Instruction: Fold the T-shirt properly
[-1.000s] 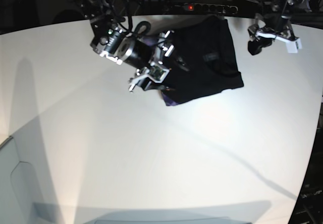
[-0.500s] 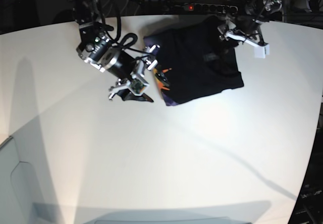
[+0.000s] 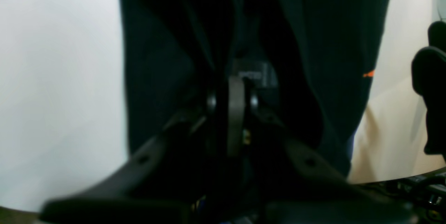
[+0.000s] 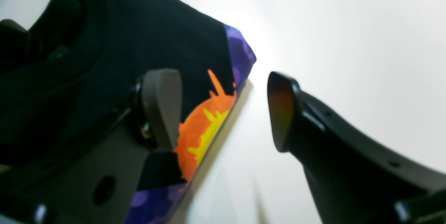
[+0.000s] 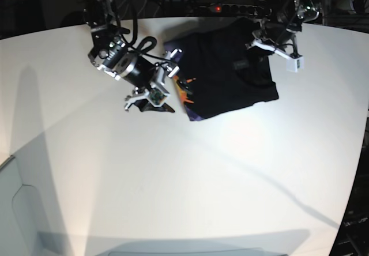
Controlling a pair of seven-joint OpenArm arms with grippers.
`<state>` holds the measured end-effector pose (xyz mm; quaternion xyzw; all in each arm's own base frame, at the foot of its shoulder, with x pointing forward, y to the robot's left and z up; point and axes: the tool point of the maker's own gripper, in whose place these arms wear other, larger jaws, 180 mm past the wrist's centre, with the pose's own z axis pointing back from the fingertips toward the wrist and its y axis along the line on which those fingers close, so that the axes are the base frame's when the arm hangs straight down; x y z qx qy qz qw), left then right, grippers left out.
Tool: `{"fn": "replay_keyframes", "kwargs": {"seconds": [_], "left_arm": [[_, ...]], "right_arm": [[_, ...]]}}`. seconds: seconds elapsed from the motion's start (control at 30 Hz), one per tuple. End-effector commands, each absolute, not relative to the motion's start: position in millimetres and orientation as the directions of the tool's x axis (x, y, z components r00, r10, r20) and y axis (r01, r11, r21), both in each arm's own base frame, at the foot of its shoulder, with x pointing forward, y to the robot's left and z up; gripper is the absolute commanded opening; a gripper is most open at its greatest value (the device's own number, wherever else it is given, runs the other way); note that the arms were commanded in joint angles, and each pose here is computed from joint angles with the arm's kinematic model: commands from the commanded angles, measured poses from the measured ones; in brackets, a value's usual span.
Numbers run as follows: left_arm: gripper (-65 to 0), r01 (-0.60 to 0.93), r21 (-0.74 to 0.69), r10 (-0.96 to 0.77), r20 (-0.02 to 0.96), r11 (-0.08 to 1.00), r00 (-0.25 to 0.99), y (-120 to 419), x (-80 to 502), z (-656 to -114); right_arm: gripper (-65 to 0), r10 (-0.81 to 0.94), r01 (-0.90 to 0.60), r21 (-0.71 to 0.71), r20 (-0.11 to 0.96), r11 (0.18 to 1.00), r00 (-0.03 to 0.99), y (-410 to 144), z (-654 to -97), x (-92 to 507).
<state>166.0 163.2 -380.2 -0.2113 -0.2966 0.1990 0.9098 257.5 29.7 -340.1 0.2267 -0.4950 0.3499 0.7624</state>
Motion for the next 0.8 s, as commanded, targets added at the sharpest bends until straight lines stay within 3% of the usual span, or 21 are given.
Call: {"fn": "replay_keyframes", "kwargs": {"seconds": [0.0, 0.4, 0.53, 0.77], "left_arm": [[-63.7, -0.222, -0.505, 0.482, 0.473, 0.834, 0.737, 164.9, 168.0, -374.3], [-65.0, -0.291, -0.446, 0.514, 0.537, 0.846, 0.669, 210.2, 161.9, -355.5], [-65.0, -0.321, -0.494, 0.575, 0.539, 0.808, 0.615, 224.7, 161.4, -344.8], [-65.0, -0.404, -0.456, 0.609, 0.592, 0.793, 0.529, 269.1, 155.6, -332.0]], "right_arm": [[-25.2, 0.269, -0.765, 0.000, 0.936, 0.645, 0.227, 34.1, -325.3, 260.9], [-25.2, 0.263, -0.767, -0.002, 0.940, 0.642, 0.218, 37.1, -322.0, 263.7], [-25.2, 0.260, -0.767, 0.000, 0.941, 0.642, 0.217, 38.4, -321.5, 263.6], [-25.2, 0.249, -0.766, 0.030, 0.937, 0.643, 0.246, 43.2, -329.5, 262.4]]}}
